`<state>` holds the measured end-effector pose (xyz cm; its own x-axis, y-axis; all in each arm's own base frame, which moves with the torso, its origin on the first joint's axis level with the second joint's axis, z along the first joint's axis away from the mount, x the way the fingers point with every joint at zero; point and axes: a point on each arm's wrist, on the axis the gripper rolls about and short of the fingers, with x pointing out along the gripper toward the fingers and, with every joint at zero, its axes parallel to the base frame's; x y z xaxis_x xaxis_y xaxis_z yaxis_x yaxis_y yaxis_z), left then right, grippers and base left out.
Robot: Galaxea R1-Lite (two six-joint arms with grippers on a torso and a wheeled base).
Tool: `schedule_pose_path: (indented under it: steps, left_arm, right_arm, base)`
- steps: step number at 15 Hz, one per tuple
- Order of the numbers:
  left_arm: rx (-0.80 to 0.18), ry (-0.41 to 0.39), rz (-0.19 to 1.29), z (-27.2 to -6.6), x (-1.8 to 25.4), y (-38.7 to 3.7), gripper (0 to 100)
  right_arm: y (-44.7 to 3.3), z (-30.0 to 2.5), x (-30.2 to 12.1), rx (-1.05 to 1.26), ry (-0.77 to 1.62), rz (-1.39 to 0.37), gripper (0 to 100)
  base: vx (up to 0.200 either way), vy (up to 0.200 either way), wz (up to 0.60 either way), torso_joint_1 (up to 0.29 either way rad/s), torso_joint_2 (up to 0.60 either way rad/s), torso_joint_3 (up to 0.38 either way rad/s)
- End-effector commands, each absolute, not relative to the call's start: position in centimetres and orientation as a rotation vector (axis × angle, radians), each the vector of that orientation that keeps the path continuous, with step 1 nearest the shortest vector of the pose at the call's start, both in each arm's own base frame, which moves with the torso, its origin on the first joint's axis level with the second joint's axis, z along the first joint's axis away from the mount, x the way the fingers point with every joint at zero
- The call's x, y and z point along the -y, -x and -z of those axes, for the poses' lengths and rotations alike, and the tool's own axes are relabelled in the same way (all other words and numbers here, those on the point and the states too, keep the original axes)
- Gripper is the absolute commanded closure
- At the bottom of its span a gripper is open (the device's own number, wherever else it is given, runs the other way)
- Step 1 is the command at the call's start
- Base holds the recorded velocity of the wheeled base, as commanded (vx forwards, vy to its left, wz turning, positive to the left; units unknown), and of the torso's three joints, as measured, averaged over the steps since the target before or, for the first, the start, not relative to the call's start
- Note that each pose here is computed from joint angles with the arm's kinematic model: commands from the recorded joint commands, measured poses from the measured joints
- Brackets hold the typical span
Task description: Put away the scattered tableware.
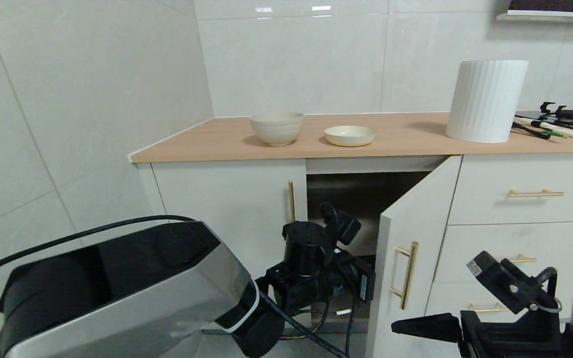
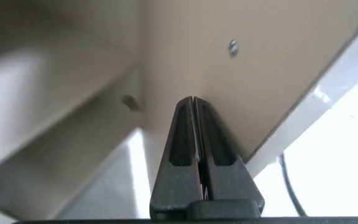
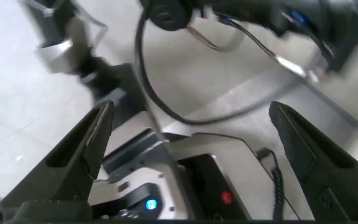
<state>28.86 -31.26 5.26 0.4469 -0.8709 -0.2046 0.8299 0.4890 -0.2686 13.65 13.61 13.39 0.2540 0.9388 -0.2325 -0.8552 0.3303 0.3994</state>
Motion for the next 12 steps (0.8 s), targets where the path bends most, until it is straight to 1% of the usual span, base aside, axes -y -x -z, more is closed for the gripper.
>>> schedule_pose_path:
  steps: [1, 2, 3, 4, 5, 7, 8, 9, 11, 12]
  left_arm:
    - [-0.268, 0.136, 1.146, -9.2, 33.1, -26.5, 100]
    - [-0.265, 0.126, 1.209, -10.5, 33.4, -25.3, 100]
    - [-0.263, 0.127, 1.221, -10.7, 33.3, -25.2, 100]
    - [-0.273, 0.143, 1.302, -11.7, 32.8, -24.5, 100]
    - [-0.271, 0.145, 1.304, -11.9, 32.7, -24.5, 100]
    - [-0.278, 0.143, 1.239, -11.8, 31.7, -24.7, 100]
    - [-0.288, 0.142, 1.163, -11.3, 30.1, -25.7, 100]
    - [-0.269, 0.150, 1.086, -11.3, 28.0, -26.6, 100]
    - [-0.223, 0.167, 0.995, -11.7, 24.8, -27.5, 100]
    - [-0.223, 0.167, 0.995, -11.7, 24.8, -27.5, 100]
  right_arm:
    - [-12.4, -14.5, -13.3, -0.413, -0.206, -1.275, 0]
    - [-12.0, -14.8, -13.3, -0.397, -0.207, -1.295, 0]
    - [-11.9, -14.8, -13.3, -0.395, -0.206, -1.297, 0]
    - [-11.9, -14.8, -13.3, -0.394, -0.207, -1.298, 0]
    - [-11.9, -14.8, -13.3, -0.394, -0.207, -1.298, 0]
    - [-12.0, -14.9, -13.4, -0.394, -0.207, -1.298, 0]
    - [-12.0, -14.8, -13.4, -0.397, -0.206, -1.295, 0]
    - [-12.2, -14.7, -13.5, -0.406, -0.207, -1.292, 0]
    - [-12.6, -14.5, -13.8, -0.415, -0.205, -1.270, 0]
    - [-12.6, -14.5, -13.8, -0.415, -0.205, -1.270, 0]
  base:
    - [0.000, 0.000, 0.00, 0.000, 0.00, 0.000]
    - [0.000, 0.000, 0.00, 0.000, 0.00, 0.000]
    - [0.000, 0.000, 0.00, 0.000, 0.00, 0.000]
    - [0.000, 0.000, 0.00, 0.000, 0.00, 0.000]
    - [0.000, 0.000, 0.00, 0.000, 0.00, 0.000]
    - [0.000, 0.000, 0.00, 0.000, 0.00, 0.000]
    - [0.000, 0.000, 0.00, 0.000, 0.00, 0.000]
    - [0.000, 0.000, 0.00, 0.000, 0.00, 0.000]
    - [0.000, 0.000, 0.00, 0.000, 0.00, 0.000]
    - [0.000, 0.000, 0.00, 0.000, 0.00, 0.000]
